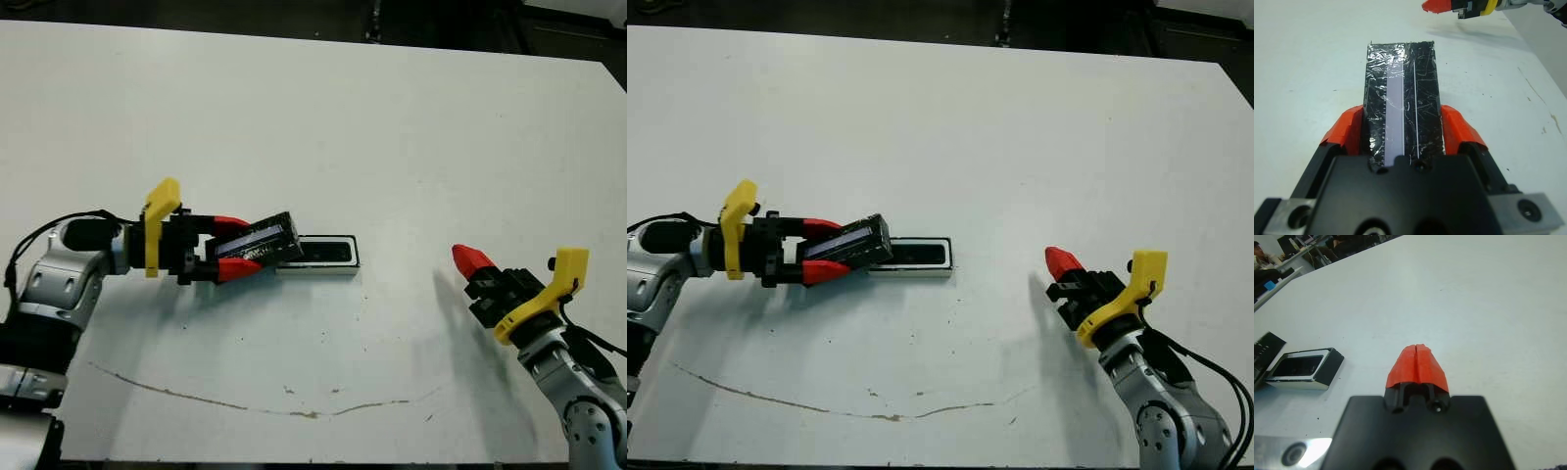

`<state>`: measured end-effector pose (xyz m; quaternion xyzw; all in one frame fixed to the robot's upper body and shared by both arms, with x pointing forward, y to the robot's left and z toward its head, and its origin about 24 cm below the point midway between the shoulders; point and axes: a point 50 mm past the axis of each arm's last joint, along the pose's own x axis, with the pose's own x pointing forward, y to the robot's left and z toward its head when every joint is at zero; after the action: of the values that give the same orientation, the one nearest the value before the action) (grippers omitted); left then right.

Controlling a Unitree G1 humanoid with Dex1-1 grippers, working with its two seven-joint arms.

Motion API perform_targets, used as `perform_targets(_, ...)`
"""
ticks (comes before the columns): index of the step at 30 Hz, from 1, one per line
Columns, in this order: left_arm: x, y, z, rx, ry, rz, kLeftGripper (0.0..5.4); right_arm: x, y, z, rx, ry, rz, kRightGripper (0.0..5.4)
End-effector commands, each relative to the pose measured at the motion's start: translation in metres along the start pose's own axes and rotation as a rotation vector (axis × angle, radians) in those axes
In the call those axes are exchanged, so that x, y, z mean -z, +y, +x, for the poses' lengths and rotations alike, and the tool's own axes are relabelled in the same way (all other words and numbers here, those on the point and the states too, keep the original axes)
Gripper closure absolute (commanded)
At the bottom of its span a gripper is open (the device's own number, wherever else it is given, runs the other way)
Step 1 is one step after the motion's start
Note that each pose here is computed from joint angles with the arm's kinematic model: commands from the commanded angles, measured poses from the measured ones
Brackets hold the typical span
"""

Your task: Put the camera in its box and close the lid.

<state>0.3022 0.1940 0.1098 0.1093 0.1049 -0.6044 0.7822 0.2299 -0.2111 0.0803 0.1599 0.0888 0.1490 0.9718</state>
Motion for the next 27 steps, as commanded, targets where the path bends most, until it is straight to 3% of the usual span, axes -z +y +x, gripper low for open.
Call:
perform_targets(1,0.002,0.001,0.006,0.005,0.019,-0.001,2.24,0.002,-0.005,-0.003,0.012,0.02,-0.016,5.4)
perform_targets(8,-0.002,-0.001,0.017,0.004,0.074,0.112,2.24,0.003,-0.005,-0.003,0.017,0.02,-0.017,5.4)
perform_targets(27,-0.01,-0.001,0.057,0.107,0.183,0.205,2.24,0.003,-0.004,-0.005,0.023,0.02,-0.005,5.4)
